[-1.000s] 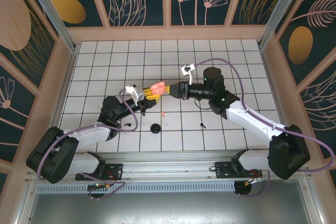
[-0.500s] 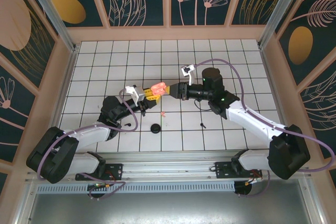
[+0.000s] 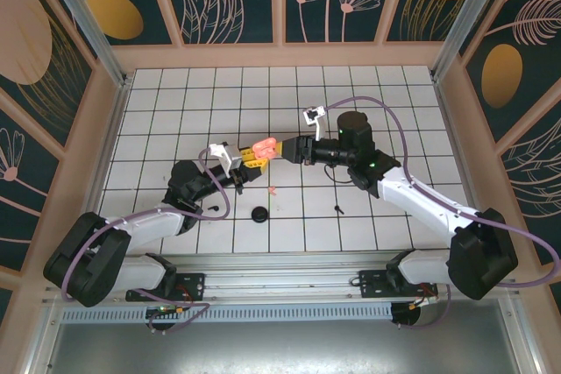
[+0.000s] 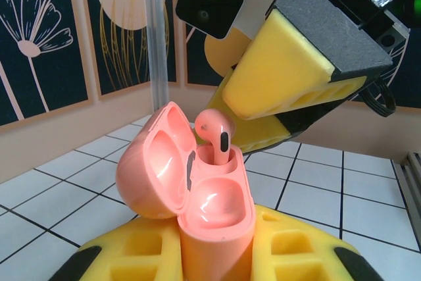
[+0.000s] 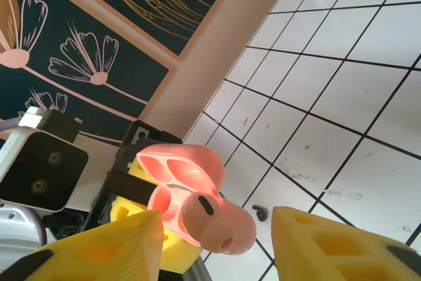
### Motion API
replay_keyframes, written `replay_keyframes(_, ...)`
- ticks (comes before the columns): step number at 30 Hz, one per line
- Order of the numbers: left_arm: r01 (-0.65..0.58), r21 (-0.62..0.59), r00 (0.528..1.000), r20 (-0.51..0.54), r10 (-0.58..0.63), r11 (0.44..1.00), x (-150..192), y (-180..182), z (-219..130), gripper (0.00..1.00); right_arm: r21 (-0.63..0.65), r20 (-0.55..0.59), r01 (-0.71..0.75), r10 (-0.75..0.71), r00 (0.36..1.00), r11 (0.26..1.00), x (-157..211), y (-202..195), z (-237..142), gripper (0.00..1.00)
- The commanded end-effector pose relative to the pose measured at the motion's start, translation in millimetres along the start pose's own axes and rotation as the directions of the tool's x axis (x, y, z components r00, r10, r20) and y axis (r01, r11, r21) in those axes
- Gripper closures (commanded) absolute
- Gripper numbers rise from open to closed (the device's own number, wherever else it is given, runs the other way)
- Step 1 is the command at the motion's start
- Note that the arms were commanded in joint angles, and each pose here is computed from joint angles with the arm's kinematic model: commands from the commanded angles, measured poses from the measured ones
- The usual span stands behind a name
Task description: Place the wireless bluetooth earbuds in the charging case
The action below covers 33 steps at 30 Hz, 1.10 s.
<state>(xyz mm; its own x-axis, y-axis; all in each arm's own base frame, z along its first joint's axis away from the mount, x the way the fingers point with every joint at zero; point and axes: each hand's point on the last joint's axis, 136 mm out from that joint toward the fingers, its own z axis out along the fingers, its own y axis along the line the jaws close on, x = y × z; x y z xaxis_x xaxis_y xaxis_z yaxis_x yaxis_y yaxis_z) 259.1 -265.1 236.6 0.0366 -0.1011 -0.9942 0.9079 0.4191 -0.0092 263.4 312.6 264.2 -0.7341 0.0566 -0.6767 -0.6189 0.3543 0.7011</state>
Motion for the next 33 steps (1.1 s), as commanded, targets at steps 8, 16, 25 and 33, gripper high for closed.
replay_keyframes(8, -0.025, 0.062, 0.999, 0.043, 0.023, 0.998, -20, -11, 3, 0.88, -0.028, 0.038, 0.104, -0.103, 0.994, 0.994, -16, 22, -10, 0.41)
replay_keyframes(16, -0.024, 0.065, 0.999, 0.041, 0.022, 0.998, -20, -12, 3, 0.88, -0.023, 0.046, 0.204, -0.203, 0.978, 0.979, -22, 36, -21, 0.39)
replay_keyframes(25, -0.032, 0.101, 0.999, 0.042, 0.028, 0.994, -21, -17, 3, 0.88, 0.012, 0.001, 0.518, -0.518, 0.856, 0.856, -20, 42, -35, 0.43)
replay_keyframes(33, -0.033, 0.125, 0.999, 0.041, 0.028, 0.992, -22, -21, 5, 0.88, -0.04, -0.011, 0.71, -0.711, 0.703, 0.703, -15, 44, -37, 0.46)
